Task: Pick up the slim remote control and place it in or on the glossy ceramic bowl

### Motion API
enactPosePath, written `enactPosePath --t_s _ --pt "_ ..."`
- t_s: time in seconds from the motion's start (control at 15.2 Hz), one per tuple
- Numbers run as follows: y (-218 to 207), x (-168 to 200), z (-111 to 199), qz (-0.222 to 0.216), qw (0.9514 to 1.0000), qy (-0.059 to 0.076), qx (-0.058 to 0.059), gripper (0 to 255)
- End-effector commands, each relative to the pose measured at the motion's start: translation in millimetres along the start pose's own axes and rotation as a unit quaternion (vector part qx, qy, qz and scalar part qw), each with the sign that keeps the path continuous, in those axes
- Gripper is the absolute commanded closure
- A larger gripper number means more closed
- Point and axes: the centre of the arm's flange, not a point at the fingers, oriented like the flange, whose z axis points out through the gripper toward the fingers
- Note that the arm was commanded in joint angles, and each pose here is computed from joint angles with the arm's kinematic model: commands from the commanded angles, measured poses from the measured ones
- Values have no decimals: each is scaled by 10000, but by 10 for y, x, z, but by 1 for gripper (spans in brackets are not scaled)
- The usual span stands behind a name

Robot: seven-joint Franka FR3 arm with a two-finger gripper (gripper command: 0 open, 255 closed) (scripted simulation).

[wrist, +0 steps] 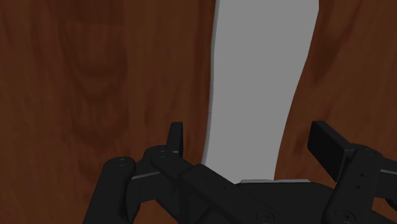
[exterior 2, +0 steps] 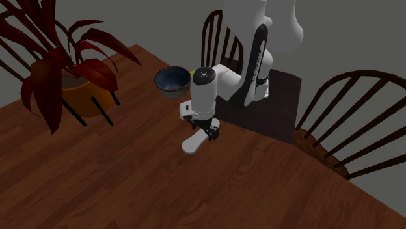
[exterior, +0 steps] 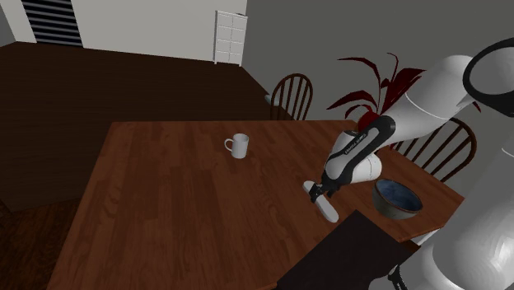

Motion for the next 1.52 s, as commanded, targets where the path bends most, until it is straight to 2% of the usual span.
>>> enactPosePath --t_s 0.0,0.26,0.33,0.92,1.45 --pt "0 0 8 0 10000 2 0 0" --pt "0 0 7 0 10000 1 0 0" --pt "0 0 7 0 10000 1 0 255" --pt "0 0 8 0 10000 2 0 255" --pt "7 3 -415 0 10000 2 0 255"
